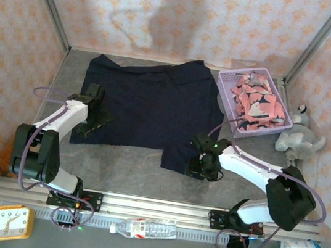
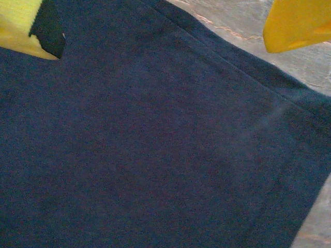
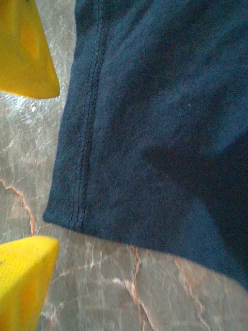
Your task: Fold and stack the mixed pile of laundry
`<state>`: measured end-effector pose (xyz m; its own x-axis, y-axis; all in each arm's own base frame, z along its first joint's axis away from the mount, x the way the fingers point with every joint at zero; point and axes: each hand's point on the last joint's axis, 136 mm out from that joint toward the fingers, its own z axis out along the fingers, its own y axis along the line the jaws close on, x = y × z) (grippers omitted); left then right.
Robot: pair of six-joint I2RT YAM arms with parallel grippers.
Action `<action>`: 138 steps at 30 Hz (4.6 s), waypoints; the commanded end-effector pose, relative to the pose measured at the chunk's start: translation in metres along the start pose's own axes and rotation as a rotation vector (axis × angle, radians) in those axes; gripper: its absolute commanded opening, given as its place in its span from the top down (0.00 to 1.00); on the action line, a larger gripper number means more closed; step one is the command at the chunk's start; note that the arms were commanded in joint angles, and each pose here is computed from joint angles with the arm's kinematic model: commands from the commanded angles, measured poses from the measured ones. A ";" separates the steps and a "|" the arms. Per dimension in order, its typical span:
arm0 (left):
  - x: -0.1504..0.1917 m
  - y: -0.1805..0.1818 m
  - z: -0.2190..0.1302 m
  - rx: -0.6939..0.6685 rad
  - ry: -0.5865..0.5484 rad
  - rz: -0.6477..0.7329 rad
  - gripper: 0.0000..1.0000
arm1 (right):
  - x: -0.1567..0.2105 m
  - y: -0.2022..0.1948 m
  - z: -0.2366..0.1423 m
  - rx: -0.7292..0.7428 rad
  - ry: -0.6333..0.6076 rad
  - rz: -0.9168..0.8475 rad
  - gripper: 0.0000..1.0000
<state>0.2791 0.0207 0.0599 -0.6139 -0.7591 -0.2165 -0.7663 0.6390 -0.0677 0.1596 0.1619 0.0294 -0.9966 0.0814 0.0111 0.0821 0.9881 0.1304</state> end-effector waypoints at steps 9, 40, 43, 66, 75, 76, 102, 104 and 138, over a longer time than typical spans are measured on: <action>-0.010 0.075 0.008 -0.074 0.053 -0.196 0.00 | -0.017 -0.010 0.015 0.107 -0.046 0.003 0.73; -0.005 0.098 0.048 -0.146 0.102 -0.292 1.00 | -0.049 0.018 -0.048 0.021 -0.212 -0.019 1.00; -0.014 0.095 0.032 -0.128 0.073 -0.287 1.00 | -0.067 0.026 -0.078 0.001 -0.296 -0.021 1.00; -0.132 0.014 -0.017 0.067 -0.054 -0.414 1.00 | -0.277 0.073 -0.176 -0.045 -0.630 0.046 1.00; -0.171 -0.044 0.005 0.098 0.011 -0.254 1.00 | -0.342 0.067 -0.138 -0.018 -0.579 0.111 0.91; -0.173 -0.052 0.007 0.111 0.020 -0.233 0.94 | -0.348 0.071 -0.135 -0.037 -0.572 0.106 0.77; -0.082 -0.060 0.039 0.138 0.117 -0.162 0.65 | -0.249 -0.010 -0.066 0.115 -0.389 0.075 0.52; -0.082 -0.058 0.047 0.110 0.124 -0.164 0.66 | -0.253 -0.016 -0.059 0.151 -0.383 0.059 0.52; -0.090 -0.038 0.057 -0.078 0.125 0.043 0.63 | -0.252 -0.053 -0.055 0.325 -0.325 -0.136 0.95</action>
<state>0.3866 0.0624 0.0202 -0.6301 -0.7727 -0.0774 -0.7703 0.6345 -0.0639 0.4084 0.0882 0.0501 -0.9564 -0.0754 -0.2820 -0.0191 0.9801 -0.1974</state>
